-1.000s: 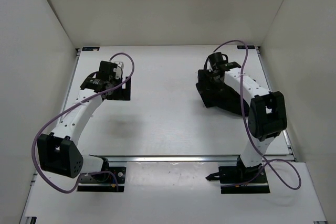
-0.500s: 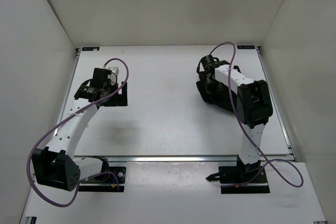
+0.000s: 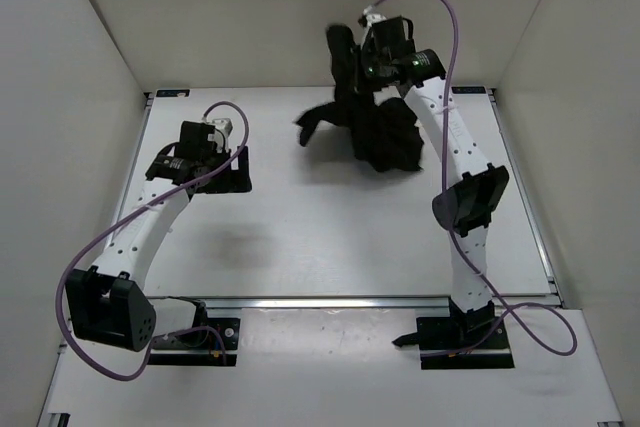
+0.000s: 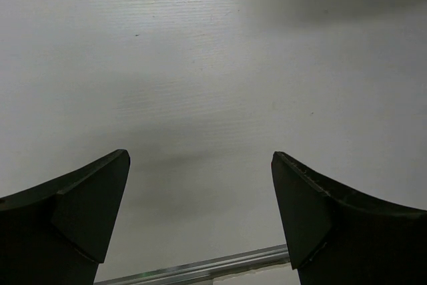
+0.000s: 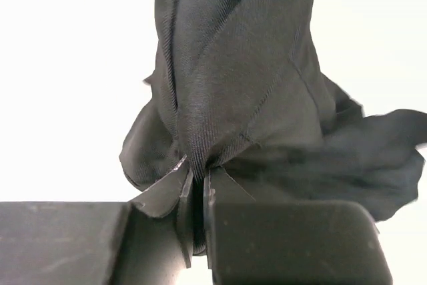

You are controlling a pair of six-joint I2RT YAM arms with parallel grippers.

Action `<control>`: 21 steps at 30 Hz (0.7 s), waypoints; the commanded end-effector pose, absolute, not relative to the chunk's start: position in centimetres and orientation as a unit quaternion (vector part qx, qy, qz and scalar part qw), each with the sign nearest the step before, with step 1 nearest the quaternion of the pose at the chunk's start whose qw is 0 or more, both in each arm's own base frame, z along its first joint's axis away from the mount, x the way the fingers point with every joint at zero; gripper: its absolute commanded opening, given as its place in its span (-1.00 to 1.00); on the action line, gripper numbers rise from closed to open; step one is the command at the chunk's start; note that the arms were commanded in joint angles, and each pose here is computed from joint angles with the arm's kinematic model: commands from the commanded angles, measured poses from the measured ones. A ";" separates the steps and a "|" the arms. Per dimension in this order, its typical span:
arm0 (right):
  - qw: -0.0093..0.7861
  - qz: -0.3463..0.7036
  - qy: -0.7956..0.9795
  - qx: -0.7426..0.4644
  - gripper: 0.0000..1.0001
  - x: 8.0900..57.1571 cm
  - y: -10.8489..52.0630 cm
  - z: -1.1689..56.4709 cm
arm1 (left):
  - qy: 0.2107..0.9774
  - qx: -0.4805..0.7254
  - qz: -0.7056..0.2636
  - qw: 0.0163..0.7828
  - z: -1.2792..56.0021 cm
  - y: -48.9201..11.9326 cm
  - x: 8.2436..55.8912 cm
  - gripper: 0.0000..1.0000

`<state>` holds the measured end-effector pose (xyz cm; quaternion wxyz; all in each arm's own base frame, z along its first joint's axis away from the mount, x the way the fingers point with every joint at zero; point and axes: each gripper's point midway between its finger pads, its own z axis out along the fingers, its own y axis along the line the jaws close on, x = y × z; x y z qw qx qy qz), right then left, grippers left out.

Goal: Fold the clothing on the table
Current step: Move the skirt to the center of the board

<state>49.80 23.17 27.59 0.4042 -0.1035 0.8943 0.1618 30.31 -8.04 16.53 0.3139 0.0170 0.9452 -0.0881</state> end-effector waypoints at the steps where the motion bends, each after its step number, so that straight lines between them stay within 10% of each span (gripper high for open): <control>1: 0.509 0.306 0.785 -0.173 -1.00 45.0 28.1 41.9 | 0.926 0.027 -0.131 0.352 19.5 -9.5 31.5 0.97; 8: 0.491 0.285 0.812 -0.134 -0.91 42.1 22.5 35.9 | 0.919 0.020 -0.127 0.373 20.8 -9.2 31.8 0.97; 10: 0.442 0.282 0.841 -0.131 -0.27 41.5 21.5 31.0 | 0.920 0.022 -0.127 0.371 20.8 -9.4 31.9 0.97; 11: 0.413 0.277 0.856 -0.140 0.60 40.7 21.6 28.3 | 0.920 0.018 -0.125 0.370 20.7 -9.2 32.0 0.97; 13: 0.362 0.255 0.886 -0.140 0.99 39.4 21.4 23.6 | 0.918 0.015 -0.128 0.374 21.2 -9.1 32.0 0.97; 21: 0.355 0.269 0.890 -0.095 0.99 38.4 17.3 20.0 | 0.923 -0.002 -0.121 0.366 20.0 -8.7 31.8 0.98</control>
